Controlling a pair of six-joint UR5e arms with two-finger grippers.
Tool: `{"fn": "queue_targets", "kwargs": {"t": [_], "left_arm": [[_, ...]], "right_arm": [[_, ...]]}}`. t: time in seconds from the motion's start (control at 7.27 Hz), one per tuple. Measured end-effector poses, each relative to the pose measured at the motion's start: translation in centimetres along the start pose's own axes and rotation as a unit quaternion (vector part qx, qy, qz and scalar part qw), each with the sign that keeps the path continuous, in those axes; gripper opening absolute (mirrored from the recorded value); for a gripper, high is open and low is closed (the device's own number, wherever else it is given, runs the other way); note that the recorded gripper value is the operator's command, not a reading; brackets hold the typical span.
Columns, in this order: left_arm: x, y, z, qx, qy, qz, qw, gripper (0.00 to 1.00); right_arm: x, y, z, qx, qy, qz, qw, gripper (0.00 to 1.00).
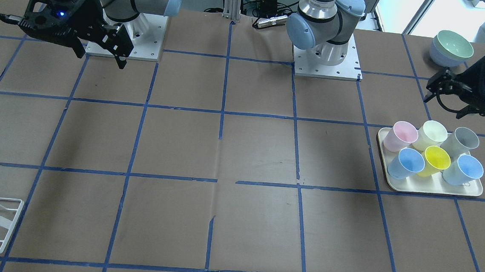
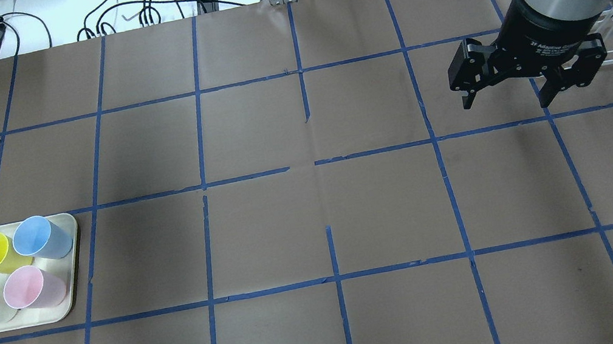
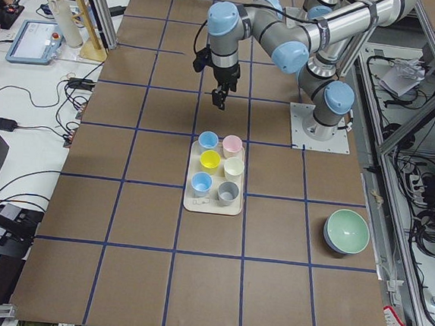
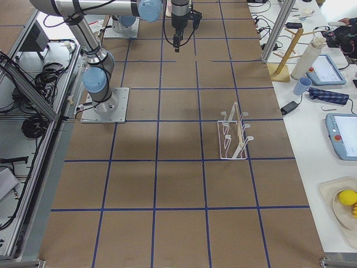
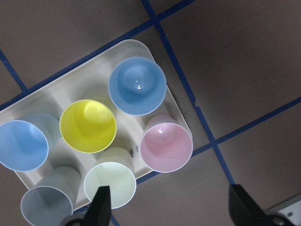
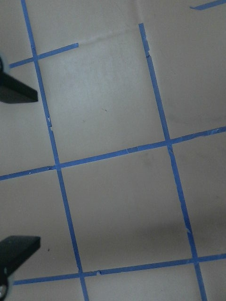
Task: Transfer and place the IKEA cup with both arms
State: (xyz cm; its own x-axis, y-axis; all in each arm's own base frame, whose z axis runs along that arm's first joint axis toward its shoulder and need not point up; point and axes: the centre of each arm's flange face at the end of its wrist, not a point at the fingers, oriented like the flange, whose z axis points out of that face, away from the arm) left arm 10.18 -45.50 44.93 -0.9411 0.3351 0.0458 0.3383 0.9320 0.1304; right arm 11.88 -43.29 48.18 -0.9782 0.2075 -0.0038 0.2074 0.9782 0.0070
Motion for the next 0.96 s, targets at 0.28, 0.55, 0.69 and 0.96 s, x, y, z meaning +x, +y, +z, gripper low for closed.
{"fn": "queue_targets", "kwargs": {"t": [0.28,0.55,0.69,0.96], "left_arm": [[7.6,-2.6,-1.8,0.005,-0.004,-0.060,0.9982,1.00],[14.9,-5.0,-2.2,0.016,-0.009,-0.125,0.9920,1.00],[18.1,-6.1,-2.3,0.029,-0.010,-0.149,0.9883,1.00],[22.8,-7.8,-2.1,0.053,-0.013,-0.174,0.9833,1.00]], "right_arm": [[0.0,0.1,-0.1,0.001,0.000,-0.001,1.0000,1.00],[0.0,0.1,-0.1,0.001,0.001,-0.002,1.0000,1.00],[0.1,0.1,0.0,0.001,0.001,-0.002,1.0000,1.00],[0.1,0.1,0.0,0.000,0.001,-0.003,1.0000,1.00]]}}
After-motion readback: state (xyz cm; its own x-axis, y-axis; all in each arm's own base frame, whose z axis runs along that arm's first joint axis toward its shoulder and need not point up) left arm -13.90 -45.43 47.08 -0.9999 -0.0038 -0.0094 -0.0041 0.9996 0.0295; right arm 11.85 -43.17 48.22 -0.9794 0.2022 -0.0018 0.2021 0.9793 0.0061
